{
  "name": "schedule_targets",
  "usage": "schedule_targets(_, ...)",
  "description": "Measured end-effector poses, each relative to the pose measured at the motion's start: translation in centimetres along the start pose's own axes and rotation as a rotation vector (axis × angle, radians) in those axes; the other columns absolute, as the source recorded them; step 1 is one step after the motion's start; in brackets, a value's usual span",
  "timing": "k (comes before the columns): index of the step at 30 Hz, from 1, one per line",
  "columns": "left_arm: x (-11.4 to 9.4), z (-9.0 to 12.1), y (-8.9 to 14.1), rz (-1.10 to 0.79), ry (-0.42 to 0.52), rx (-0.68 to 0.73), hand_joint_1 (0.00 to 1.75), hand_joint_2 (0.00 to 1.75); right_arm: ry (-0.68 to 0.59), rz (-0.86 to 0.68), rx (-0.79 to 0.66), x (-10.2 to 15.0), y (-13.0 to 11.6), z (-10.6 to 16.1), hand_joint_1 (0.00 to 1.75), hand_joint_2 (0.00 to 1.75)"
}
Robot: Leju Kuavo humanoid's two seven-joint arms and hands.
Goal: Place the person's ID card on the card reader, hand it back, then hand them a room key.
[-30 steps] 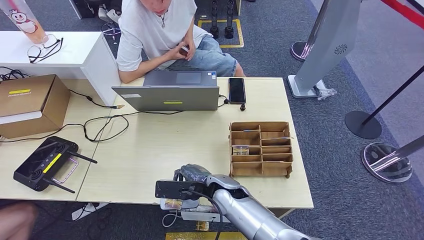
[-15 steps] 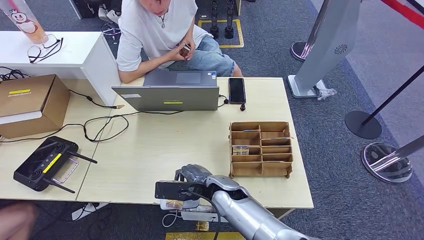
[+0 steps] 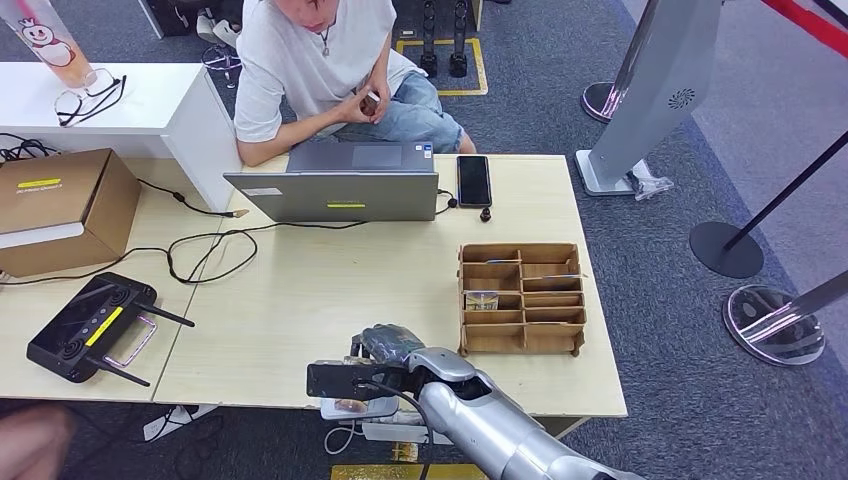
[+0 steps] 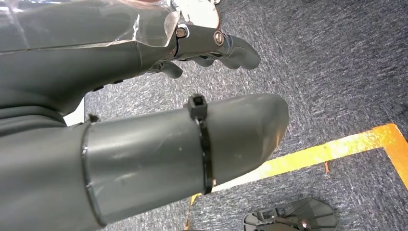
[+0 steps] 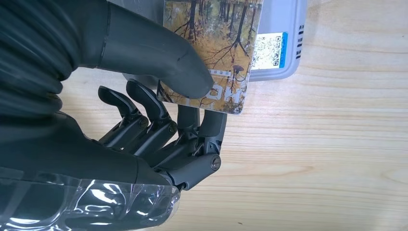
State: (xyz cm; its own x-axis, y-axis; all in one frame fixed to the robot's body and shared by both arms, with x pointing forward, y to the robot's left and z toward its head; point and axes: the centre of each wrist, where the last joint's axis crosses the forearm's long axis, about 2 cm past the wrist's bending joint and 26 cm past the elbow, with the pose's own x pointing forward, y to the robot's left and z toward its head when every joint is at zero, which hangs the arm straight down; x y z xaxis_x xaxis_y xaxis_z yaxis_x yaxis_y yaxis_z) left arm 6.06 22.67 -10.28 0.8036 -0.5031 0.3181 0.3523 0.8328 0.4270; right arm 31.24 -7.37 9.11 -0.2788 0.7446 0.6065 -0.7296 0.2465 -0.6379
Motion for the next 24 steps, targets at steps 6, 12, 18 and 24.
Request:
schedule_targets(6, -0.07, 0.02, -0.02, -0.001, 0.001, 0.0, 0.0, 0.0, 0.0, 0.0, 0.0, 0.03, -0.01, -0.02, 1.75, 1.75)
schedule_targets(12, -0.1, 0.04, -0.04, -0.001, 0.002, 0.001, 0.0, 0.0, 0.0, 0.0, 0.0, 0.04, -0.02, -0.03, 1.75, 1.75)
schedule_targets(18, -0.09, 0.04, -0.06, -0.001, 0.003, -0.004, 0.0, 0.0, 0.0, 0.001, 0.0, 0.08, -0.03, -0.05, 1.75, 1.75)
schedule_targets(24, -0.09, 0.02, -0.03, -0.002, 0.004, -0.011, 0.0, 0.0, 0.0, 0.003, 0.0, 0.25, -0.16, -0.15, 1.75, 1.75)
